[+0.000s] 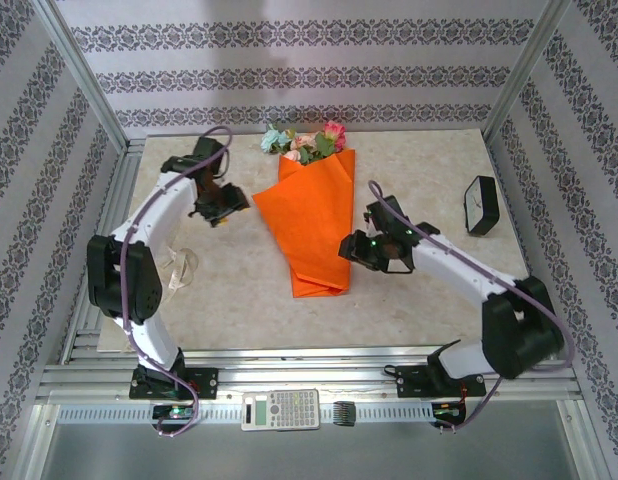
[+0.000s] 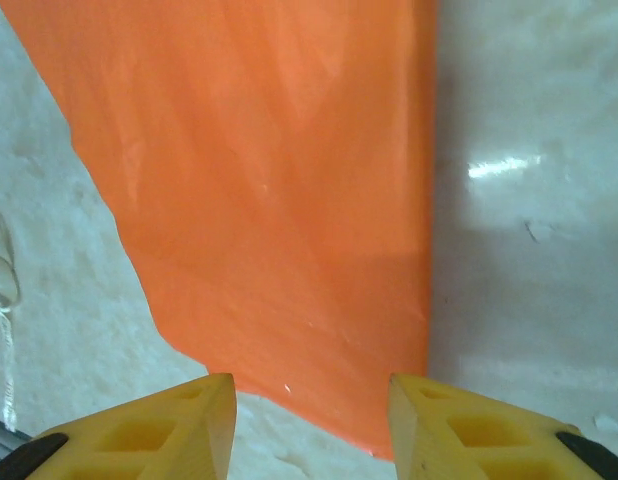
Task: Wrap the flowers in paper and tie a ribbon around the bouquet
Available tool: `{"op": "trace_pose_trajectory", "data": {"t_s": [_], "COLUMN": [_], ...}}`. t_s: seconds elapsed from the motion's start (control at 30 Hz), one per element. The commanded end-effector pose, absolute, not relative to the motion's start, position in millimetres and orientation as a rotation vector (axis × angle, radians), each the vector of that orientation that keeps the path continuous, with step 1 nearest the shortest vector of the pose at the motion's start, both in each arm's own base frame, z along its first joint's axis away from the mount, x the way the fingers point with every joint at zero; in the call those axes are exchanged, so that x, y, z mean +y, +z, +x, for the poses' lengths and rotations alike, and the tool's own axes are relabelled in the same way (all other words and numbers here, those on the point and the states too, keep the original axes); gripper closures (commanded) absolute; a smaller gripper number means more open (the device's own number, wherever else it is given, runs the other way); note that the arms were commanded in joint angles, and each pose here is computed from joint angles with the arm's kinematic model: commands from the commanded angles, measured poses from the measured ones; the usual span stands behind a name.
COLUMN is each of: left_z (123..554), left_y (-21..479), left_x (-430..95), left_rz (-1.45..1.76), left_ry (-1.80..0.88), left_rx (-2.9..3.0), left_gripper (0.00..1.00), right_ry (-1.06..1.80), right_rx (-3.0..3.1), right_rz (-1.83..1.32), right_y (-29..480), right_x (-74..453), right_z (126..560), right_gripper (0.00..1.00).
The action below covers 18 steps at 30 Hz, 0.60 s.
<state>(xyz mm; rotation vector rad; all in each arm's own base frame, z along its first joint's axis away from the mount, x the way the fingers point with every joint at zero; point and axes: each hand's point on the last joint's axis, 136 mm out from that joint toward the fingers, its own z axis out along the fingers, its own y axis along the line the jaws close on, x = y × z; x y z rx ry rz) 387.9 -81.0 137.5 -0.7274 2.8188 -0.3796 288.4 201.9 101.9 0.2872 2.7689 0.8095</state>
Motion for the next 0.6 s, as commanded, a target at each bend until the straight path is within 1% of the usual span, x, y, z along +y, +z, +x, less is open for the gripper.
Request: {"op": "trace_pose_trajectory", "data": {"t_s": [0.0,0.1,0.2,0.3,0.4,0.5,0.53,0.57], "left_z": [354.9,366.3,383.4,399.3,405.6,408.8,409.0,411.0], "left_y": [108.9,97.5,86.6,71.2,51.8,32.3,27.1,22.0], "left_x": [-6.8,35.8,67.9,90.2,103.5,106.1,105.5,104.0], "left_rz": [-0.787,-0.859,-0.912,-0.928,-0.913,-0.916,-0.921,-0.931], "left_ry": [-0.007,0.083,0.165,0.26,0.38,0.386,0.378,0.345], "left_rx": [2.951,2.936,2.932,2.948,2.997,3.03,3.042,3.047], "left_gripper": [0.41,0.39,0.37,0.33,0.33,0.37,0.4,0.49], "right_ry": [0.838,0.889,0.923,0.933,0.938,0.943,0.944,0.944], "right_rx": [2.769,2.76,2.762,2.773,2.78,2.78,2.778,2.777], "right_rz": [0.101,0.051,0.031,0.037,0.049,0.064,0.068,0.071], "right_y": [113.9,118.3,118.8,115.9,113.7,114.6,115.3,115.6], "right_x": [220.0,233.4,240.9,243.2,244.3,245.4,245.5,245.6], "right_z": [298.3,305.7,307.8,307.0,306.9,308.4,309.2,309.7], "right_gripper": [0.55,0.54,0.54,0.54,0.54,0.54,0.54,0.54]}}
